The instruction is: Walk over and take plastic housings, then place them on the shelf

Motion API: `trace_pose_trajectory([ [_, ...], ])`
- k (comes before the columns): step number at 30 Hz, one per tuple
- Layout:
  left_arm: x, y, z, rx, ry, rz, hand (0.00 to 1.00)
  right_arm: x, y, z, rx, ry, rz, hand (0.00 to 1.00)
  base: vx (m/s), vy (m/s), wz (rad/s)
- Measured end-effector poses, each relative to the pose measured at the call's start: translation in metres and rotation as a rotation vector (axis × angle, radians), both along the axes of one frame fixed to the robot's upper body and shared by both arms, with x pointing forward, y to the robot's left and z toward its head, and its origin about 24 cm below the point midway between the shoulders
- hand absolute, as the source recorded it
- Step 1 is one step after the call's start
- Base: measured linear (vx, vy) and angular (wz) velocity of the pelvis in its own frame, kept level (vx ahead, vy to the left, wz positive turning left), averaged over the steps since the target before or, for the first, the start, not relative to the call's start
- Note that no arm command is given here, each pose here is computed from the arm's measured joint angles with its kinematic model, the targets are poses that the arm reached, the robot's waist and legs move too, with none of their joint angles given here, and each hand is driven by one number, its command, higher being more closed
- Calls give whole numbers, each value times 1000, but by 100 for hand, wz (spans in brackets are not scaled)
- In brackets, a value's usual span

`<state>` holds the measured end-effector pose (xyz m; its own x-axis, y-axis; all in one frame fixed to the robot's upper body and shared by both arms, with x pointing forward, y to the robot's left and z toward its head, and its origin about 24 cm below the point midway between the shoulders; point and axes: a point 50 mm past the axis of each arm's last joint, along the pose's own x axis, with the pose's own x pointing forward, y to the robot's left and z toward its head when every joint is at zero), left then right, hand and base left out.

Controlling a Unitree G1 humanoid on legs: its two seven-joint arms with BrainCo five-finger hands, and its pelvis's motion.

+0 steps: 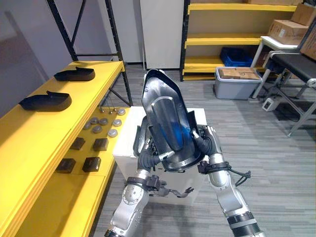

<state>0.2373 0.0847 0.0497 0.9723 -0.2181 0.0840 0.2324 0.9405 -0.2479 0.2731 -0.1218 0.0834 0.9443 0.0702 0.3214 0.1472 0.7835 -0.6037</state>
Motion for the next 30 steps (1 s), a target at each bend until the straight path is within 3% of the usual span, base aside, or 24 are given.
trace_pose_trajectory([
  [7,1,9,-14,20,72,34,100,-11,19,11,40,-46,127,0,-9,4,-4],
  [15,3,17,-13,26,73,80,100,-22,18,11,378,30,229,0,-1,0,0],
  [19,-3,27,-9,19,51,152,100,-22,-19,28,656,-54,164,0,0,0,0],
  [22,-6,41,-7,39,39,219,100,-25,-51,34,754,-133,79,0,0,0,0],
  [27,-14,60,-4,84,20,298,100,-43,-106,25,838,-206,-124,0,0,0,0],
  [30,-18,69,-2,98,8,334,100,-57,-136,-8,843,-124,-303,0,0,0,0],
])
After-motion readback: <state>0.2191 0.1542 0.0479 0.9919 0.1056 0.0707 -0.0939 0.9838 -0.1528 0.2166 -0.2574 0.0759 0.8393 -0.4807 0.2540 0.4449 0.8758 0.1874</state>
